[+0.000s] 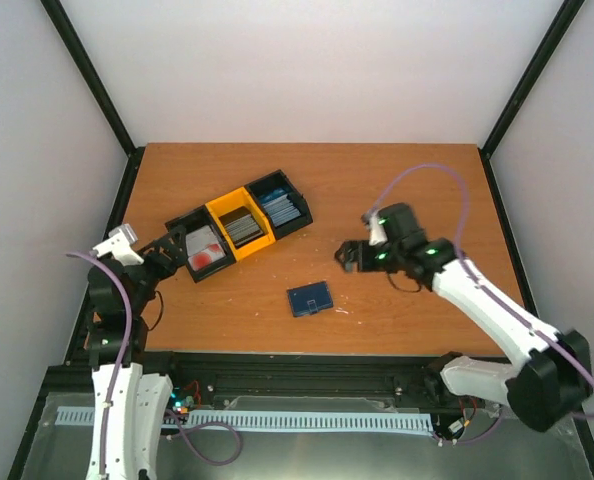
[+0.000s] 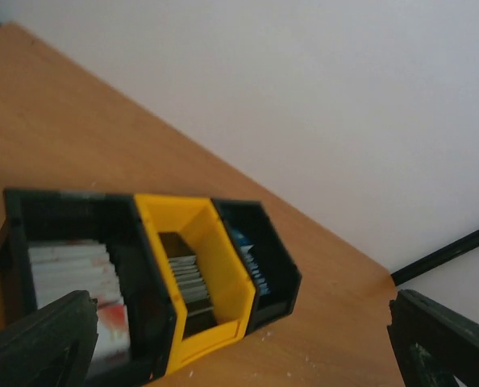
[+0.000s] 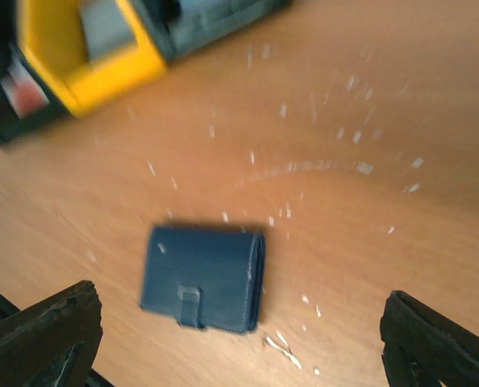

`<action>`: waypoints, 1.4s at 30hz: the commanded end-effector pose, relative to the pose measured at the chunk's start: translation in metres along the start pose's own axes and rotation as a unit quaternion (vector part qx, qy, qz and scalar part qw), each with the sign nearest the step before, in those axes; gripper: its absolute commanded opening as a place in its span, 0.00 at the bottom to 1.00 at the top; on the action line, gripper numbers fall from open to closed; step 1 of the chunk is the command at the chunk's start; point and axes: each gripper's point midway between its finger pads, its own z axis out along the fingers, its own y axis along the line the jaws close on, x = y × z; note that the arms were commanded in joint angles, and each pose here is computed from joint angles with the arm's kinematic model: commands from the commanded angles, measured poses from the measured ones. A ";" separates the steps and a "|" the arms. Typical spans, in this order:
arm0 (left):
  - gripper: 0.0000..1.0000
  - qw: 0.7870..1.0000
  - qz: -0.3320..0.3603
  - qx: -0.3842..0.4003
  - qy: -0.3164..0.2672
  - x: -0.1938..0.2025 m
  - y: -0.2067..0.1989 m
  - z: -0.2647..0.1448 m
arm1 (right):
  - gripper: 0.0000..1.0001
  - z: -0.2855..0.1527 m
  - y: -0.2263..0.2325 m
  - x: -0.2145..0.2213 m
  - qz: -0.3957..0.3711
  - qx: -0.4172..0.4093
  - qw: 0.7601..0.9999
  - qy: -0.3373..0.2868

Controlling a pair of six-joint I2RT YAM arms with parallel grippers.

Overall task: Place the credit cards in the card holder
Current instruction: Turn over the card holder at the center of the board.

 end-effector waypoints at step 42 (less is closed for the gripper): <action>1.00 0.999 0.009 0.008 0.034 -0.006 -0.015 0.001 | 0.16 0.143 0.044 0.175 -0.721 0.037 0.667 0.184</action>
